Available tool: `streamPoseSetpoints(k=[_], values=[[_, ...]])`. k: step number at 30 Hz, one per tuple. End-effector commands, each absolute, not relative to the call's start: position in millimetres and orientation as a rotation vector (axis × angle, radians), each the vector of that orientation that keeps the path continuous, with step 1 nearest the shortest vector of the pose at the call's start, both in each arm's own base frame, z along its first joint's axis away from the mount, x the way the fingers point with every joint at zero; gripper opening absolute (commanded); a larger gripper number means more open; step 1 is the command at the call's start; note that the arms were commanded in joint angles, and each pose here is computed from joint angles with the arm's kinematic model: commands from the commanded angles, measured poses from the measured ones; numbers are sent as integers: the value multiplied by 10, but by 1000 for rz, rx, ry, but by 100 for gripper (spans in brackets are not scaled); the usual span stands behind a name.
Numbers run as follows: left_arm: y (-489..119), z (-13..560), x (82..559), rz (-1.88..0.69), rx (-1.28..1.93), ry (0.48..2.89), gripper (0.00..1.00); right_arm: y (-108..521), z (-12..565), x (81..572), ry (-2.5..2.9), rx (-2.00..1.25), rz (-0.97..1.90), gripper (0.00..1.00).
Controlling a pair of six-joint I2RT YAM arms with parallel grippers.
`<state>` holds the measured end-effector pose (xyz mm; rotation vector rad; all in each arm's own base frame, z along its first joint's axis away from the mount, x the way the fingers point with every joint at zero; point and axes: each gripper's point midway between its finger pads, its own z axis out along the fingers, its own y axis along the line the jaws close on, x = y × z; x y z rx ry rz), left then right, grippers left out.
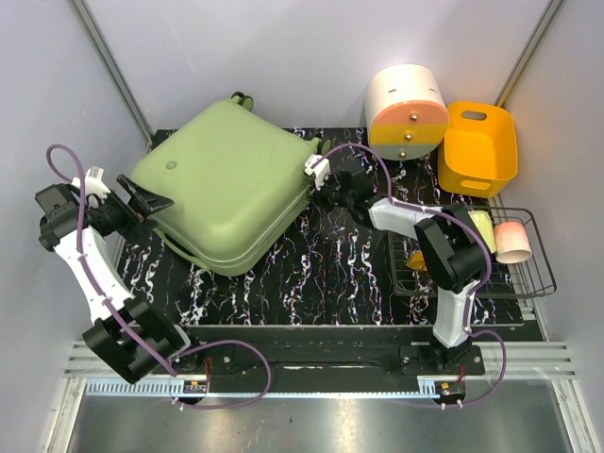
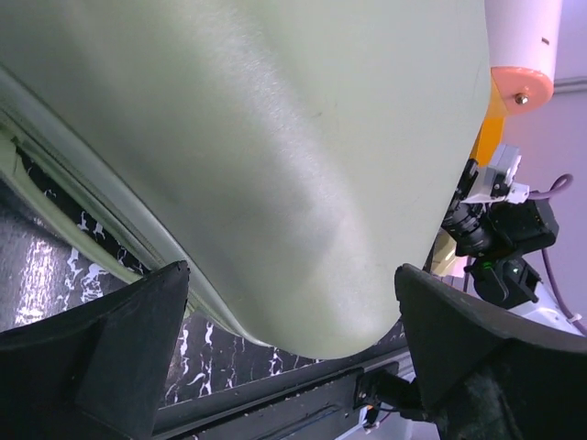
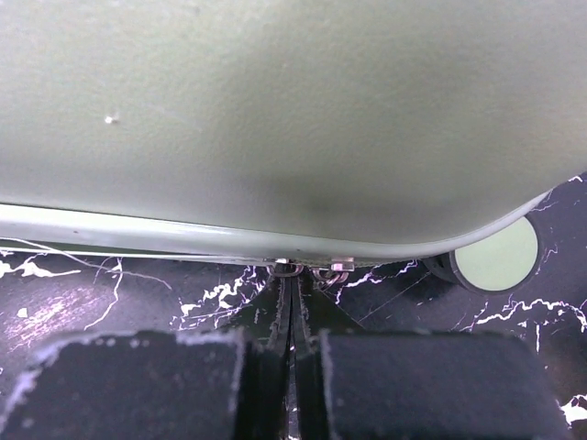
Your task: Open, take out, and arrange the luggage
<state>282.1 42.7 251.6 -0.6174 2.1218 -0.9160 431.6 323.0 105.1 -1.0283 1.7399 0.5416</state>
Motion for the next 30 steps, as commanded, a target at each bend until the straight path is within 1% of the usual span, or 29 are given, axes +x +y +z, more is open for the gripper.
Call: streamPoseSetpoints(k=[1, 3, 7, 10, 13, 18, 19, 20, 21, 22, 23, 26, 30], values=[[520, 2582, 2721, -927, -700, 2051, 98, 3206, 1355, 4602, 1624, -976, 470, 0], [591, 2445, 2663, -917, -810, 2053, 98, 3155, 1375, 4608, 1630, -958, 466, 0], [868, 2104, 2459, -751, -1048, 2080, 98, 3074, 1419, 4557, 1638, -938, 461, 0], [972, 1937, 2359, -641, -1159, 2110, 97, 2961, 1429, 4578, 1653, -916, 428, 0], [978, 1800, 2318, -629, -1211, 2124, 96, 2910, 1457, 4629, 1646, -914, 421, 0], [956, 1722, 2316, -653, -1224, 2130, 95, 3006, 1513, 4580, 1585, -983, 473, 0], [947, 1727, 2317, -661, -1220, 2130, 96, 3012, 1455, 4530, 1609, -1007, 493, 11], [941, 1727, 2319, -661, -1213, 2131, 96, 3055, 1461, 4476, 1603, -1031, 530, 25], [944, 1733, 2317, -662, -1212, 2128, 97, 3074, 1463, 4436, 1600, -1044, 548, 56], [926, 1727, 2321, -673, -1209, 2131, 98, 3077, 1458, 4410, 1599, -1050, 561, 61], [922, 1734, 2324, -680, -1209, 2127, 98, 3102, 1457, 4361, 1592, -1065, 589, 63], [902, 1725, 2328, -694, -1202, 2123, 98, 3144, 1435, 4306, 1589, -1079, 628, 63], [879, 1702, 2316, -697, -1202, 2118, 98, 3203, 1447, 4366, 1572, -1068, 652, 63]])
